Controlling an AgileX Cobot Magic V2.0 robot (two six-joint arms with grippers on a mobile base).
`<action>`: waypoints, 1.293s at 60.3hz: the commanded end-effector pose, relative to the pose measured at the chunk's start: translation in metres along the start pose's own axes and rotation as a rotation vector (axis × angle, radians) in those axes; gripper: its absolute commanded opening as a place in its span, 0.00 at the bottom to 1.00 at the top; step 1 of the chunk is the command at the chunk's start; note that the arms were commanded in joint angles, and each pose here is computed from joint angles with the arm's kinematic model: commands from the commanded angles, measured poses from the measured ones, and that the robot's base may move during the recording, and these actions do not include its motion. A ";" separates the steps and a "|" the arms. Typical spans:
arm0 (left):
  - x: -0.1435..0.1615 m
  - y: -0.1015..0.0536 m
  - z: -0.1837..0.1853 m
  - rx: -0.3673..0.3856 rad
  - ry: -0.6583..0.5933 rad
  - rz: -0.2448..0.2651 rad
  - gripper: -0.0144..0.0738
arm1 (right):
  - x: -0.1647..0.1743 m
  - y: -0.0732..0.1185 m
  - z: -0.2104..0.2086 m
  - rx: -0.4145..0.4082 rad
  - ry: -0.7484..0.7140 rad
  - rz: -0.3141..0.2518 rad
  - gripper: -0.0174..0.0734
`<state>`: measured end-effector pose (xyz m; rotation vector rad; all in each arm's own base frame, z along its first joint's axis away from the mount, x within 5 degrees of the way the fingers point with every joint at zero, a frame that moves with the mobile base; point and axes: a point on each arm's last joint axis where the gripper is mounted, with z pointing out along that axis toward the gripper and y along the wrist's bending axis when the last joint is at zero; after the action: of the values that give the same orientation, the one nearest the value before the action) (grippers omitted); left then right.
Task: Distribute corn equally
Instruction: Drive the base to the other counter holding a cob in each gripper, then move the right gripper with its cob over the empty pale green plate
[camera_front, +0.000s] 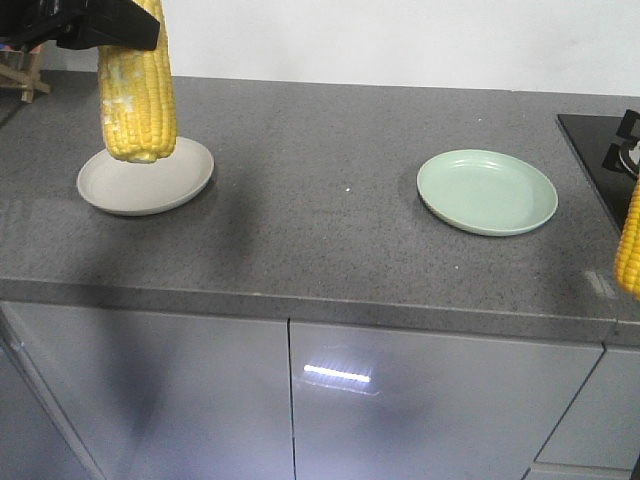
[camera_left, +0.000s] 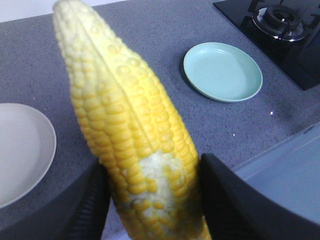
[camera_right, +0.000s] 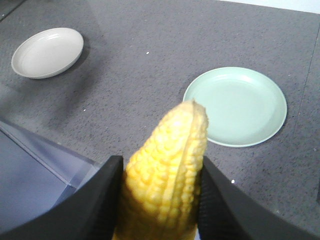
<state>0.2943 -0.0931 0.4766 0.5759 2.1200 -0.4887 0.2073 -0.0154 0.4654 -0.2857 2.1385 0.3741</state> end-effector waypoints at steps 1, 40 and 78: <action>-0.013 -0.009 -0.022 0.002 -0.122 0.002 0.24 | -0.010 0.004 -0.009 0.007 -0.086 -0.007 0.33; -0.013 -0.009 -0.022 0.002 -0.122 0.002 0.24 | -0.010 0.004 -0.009 0.007 -0.086 -0.007 0.33; -0.013 -0.009 -0.022 0.002 -0.122 0.002 0.24 | -0.010 0.004 -0.009 0.007 -0.086 -0.007 0.33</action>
<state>0.2943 -0.0931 0.4766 0.5759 2.1200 -0.4887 0.2073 -0.0154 0.4654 -0.2857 2.1385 0.3741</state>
